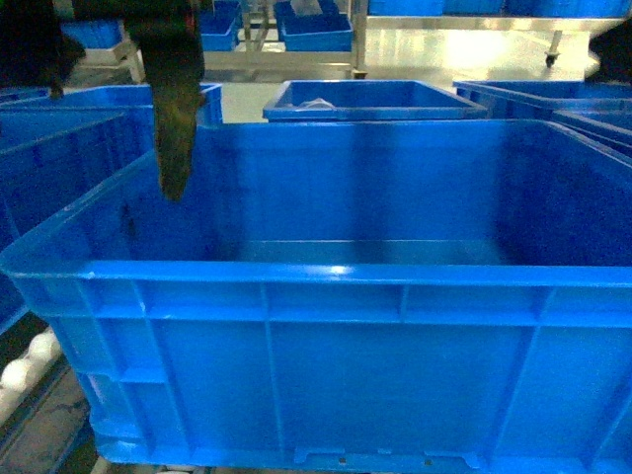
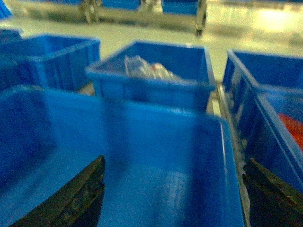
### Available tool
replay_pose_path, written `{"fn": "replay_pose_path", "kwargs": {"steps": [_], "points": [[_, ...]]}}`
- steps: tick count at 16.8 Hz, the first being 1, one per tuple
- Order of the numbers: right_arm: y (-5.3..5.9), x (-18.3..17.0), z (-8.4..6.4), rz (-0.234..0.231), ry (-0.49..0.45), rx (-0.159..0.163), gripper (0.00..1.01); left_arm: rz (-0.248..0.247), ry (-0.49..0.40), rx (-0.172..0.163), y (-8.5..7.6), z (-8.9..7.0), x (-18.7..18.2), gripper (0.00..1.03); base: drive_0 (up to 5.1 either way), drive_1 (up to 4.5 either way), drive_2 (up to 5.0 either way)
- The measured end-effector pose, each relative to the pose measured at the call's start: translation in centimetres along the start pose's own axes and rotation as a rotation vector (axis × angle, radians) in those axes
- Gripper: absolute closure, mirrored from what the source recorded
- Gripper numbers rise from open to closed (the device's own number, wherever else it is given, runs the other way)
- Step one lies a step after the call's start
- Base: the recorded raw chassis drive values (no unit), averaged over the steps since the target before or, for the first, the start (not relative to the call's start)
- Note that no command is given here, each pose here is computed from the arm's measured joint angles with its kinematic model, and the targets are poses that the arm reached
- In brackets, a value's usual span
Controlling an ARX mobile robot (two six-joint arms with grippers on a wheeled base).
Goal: Place box next to blue box on left shelf
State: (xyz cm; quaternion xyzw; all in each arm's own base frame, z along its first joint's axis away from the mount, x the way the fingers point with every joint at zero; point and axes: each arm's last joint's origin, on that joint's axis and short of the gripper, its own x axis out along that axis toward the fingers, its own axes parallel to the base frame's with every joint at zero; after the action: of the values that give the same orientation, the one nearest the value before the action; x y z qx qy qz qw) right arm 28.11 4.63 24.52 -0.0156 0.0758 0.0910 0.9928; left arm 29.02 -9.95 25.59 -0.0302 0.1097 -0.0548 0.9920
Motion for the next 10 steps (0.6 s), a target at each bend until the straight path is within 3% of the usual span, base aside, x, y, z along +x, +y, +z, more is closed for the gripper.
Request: {"fn": "replay_pose_path", "kwargs": {"steps": [1,3,4,5,6,8,10], "points": [[0.1,-0.6,1.3,0.012,-0.055,0.017,0.02,-0.003,-0.045,-0.006,0.0,1.1,-0.6,0.04,0.0,0.00,0.0],[0.0,-0.1,0.1,0.004,0.005,0.032,0.03,0.006,-0.025,0.003,0.1,0.8,-0.3,0.05,0.0,0.00,0.0],[0.0,-0.3,-0.4,-0.088,-0.093,0.029,0.13,0.052,-0.130,0.009,0.4,0.4,-0.4,0.12,0.0,0.00,0.0],[-0.5,-2.4,-1.4,-0.158,-0.158,0.036,0.30,0.087,-0.208,0.026,1.9,-1.1,-2.2,0.29,0.0,0.00,0.0],[-1.1,-3.6,-2.3,-0.185,-0.167,0.039,0.41,0.110,-0.226,0.033,3.2,-2.2,-3.4,0.40,0.0,0.00,0.0],[-1.3,-5.3,-4.0,-0.186,-0.150,0.038,0.61,0.127,-0.231,0.038,4.7,-3.6,-5.1,0.58,0.0,0.00,0.0],[-1.4,-6.7,-5.4,-0.174,-0.138,0.037,0.81,0.105,-0.209,0.045,5.6,-5.7,-6.8,0.80,0.0,0.00,0.0]]}}
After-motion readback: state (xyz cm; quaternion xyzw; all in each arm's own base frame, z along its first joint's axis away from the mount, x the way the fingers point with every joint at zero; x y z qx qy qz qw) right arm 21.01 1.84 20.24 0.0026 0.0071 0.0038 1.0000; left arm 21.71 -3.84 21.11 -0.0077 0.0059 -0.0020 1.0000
